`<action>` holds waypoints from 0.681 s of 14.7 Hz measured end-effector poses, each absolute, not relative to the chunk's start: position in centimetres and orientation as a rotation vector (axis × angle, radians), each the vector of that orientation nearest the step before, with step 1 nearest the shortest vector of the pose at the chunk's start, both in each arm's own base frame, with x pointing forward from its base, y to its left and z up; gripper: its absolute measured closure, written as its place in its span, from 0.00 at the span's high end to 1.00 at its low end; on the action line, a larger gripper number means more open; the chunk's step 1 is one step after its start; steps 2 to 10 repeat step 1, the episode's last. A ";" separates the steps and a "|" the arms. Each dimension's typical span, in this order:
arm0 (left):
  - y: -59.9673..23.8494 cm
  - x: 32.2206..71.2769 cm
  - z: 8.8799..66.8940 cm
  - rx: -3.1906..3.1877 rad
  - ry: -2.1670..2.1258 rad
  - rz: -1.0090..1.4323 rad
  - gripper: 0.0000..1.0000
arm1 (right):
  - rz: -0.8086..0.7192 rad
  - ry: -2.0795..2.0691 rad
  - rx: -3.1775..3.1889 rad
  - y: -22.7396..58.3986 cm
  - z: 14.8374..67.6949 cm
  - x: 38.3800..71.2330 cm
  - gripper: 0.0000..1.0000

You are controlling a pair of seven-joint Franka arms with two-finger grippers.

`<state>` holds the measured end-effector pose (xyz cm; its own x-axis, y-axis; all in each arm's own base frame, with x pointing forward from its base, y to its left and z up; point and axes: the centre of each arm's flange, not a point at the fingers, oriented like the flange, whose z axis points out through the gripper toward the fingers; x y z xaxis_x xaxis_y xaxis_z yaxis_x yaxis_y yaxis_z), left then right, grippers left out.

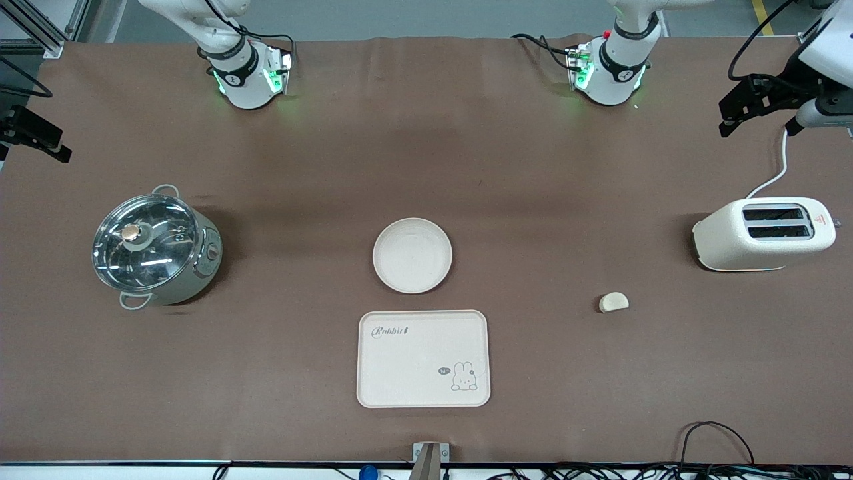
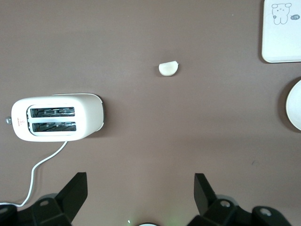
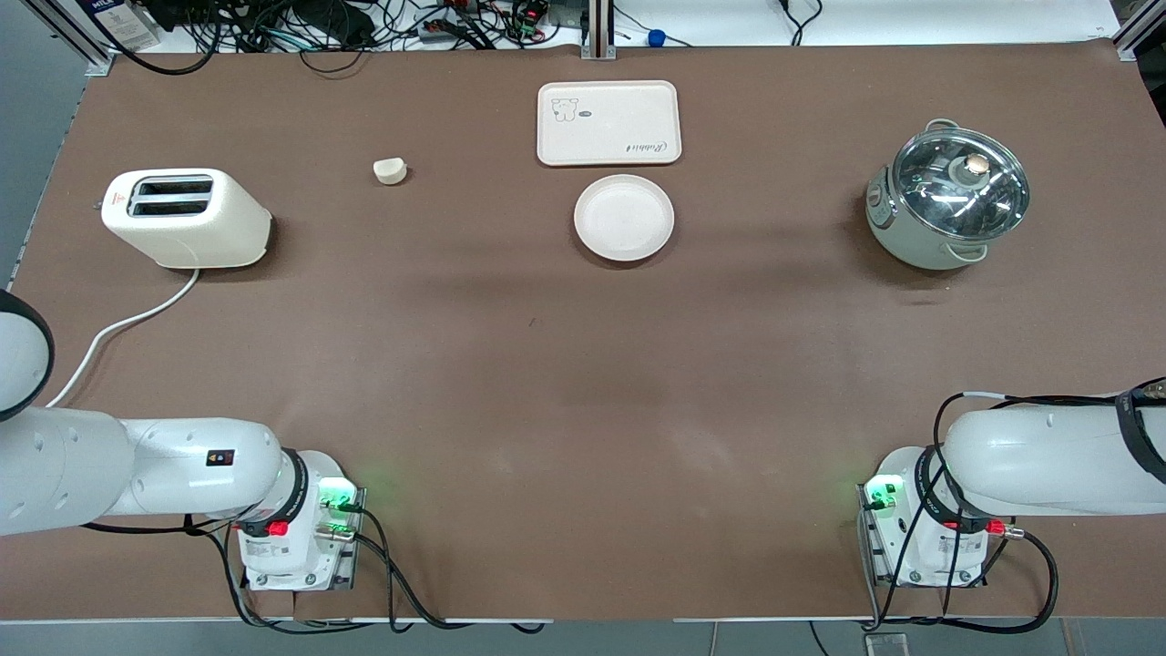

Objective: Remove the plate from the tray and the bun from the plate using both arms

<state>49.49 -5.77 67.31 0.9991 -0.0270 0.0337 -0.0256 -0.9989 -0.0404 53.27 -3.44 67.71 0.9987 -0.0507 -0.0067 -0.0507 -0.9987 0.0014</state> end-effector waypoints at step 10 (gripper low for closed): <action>-5.7 49.5 67.2 -3.102 0.040 -0.044 1.00 | -0.013 -0.079 3.139 -3.4 67.7 53.3 1.00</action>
